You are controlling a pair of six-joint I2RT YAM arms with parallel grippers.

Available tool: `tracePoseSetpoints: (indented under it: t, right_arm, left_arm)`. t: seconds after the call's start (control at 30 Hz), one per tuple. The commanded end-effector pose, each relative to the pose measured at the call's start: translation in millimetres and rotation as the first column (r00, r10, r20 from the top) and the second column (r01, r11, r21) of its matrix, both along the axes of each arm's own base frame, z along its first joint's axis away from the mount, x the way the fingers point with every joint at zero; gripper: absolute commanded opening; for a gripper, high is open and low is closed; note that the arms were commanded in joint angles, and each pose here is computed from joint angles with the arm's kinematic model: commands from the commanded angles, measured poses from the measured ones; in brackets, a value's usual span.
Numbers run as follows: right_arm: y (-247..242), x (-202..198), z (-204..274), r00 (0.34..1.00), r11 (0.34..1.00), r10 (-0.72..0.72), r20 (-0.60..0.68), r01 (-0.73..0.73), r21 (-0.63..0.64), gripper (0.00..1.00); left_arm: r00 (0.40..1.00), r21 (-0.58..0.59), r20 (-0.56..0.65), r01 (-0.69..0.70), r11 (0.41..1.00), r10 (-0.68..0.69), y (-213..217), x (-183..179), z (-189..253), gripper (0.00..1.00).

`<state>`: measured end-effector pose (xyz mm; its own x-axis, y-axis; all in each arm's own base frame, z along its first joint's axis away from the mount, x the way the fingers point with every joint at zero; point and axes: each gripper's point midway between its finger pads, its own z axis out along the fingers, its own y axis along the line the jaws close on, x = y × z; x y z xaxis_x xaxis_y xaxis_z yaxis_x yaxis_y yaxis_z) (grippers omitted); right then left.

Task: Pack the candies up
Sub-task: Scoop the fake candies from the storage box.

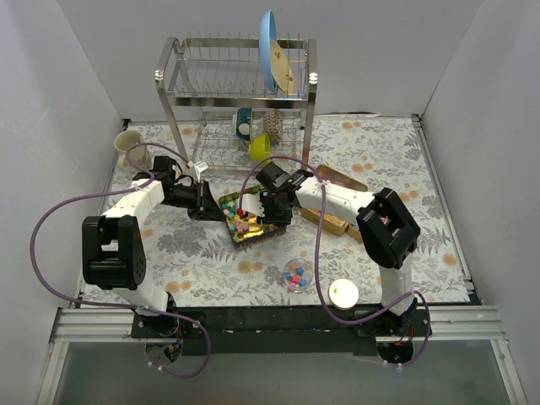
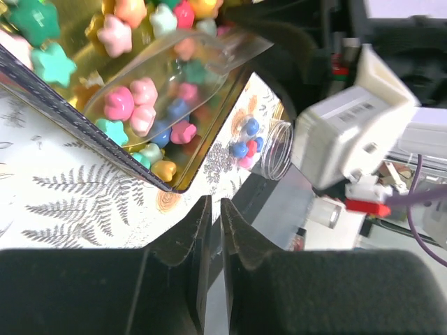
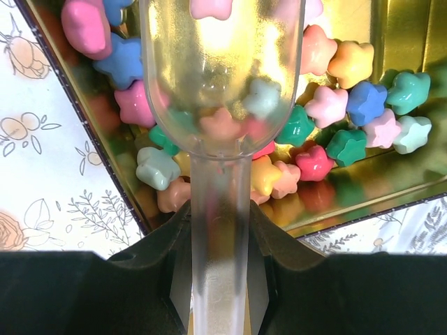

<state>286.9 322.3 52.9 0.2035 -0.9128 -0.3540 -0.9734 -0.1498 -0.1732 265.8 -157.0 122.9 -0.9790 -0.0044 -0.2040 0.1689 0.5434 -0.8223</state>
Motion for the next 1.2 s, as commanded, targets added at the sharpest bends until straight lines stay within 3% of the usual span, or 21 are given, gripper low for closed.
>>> tracePoseSetpoints:
  t: [0.0,0.77,1.17]
  right_arm:
    - [-6.5,-9.4,4.8,0.997,0.998,-0.031,-0.074,0.035,0.049,0.01]
    - [-15.5,12.5,29.3,0.973,0.968,-0.226,-0.042,0.229,0.099,0.01]
    - [-2.9,20.4,64.2,0.948,0.921,-0.31,-0.068,0.317,0.226,0.01]
  left_arm:
    - [0.991,-0.025,0.13,0.012,1.0,-0.009,6.6,4.7,36.0,0.11]
    - [0.991,-0.031,0.124,-0.052,0.998,0.055,22.6,16.2,36.1,0.13]
    - [0.989,-0.03,0.13,-0.063,0.998,0.066,24.2,21.1,38.6,0.14]
